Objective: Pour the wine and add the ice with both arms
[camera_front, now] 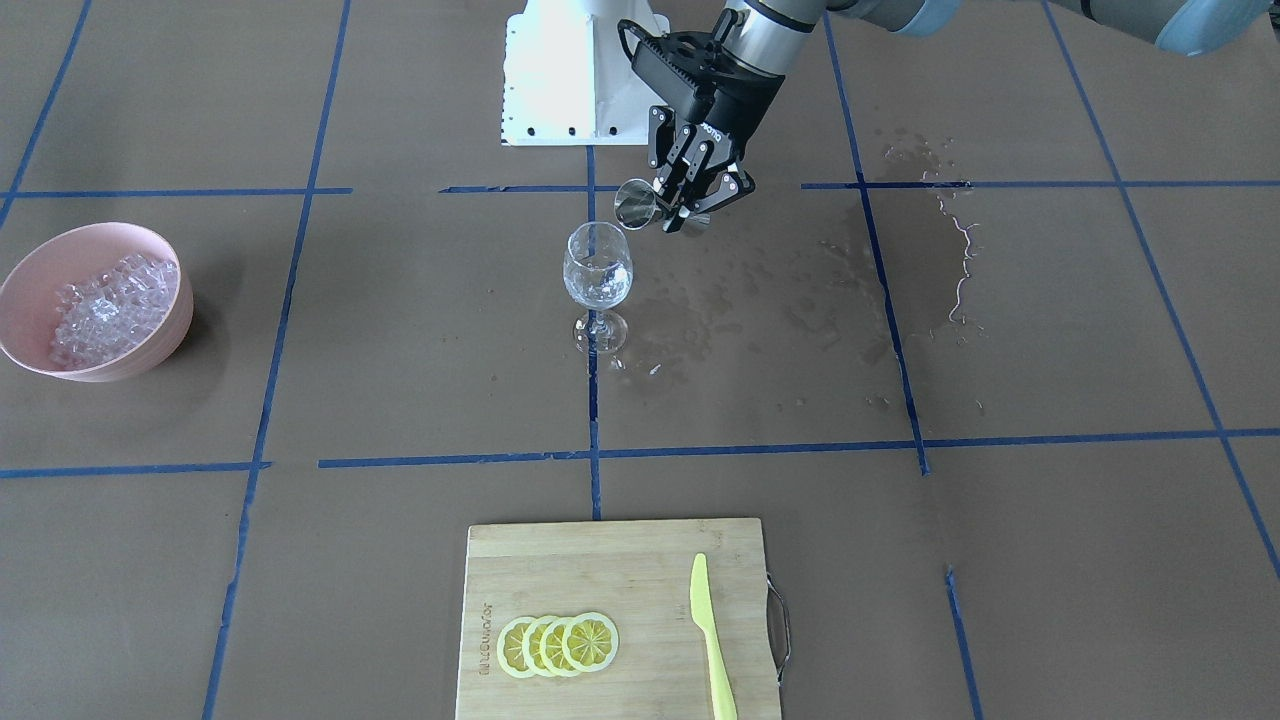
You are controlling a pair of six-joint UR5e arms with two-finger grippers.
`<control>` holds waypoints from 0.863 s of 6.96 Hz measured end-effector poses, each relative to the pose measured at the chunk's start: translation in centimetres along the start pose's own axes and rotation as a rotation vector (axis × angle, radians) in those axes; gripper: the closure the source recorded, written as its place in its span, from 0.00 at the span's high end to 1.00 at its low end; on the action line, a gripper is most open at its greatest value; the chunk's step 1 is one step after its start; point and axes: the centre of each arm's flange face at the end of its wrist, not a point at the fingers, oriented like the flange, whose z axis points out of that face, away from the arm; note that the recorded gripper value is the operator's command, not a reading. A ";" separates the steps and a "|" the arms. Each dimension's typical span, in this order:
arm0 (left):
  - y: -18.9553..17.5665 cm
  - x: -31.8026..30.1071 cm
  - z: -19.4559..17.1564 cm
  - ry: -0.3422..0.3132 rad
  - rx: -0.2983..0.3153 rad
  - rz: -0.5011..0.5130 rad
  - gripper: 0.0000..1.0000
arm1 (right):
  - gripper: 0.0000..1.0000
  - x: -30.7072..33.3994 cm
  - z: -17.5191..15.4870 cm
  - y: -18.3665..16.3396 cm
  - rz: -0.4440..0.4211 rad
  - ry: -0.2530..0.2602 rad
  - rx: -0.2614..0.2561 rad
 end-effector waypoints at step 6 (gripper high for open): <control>-1.9 2.6 0.7 -0.025 -0.150 0.005 0.00 | 1.00 0.1 0.1 0.0 0.003 -0.002 -0.003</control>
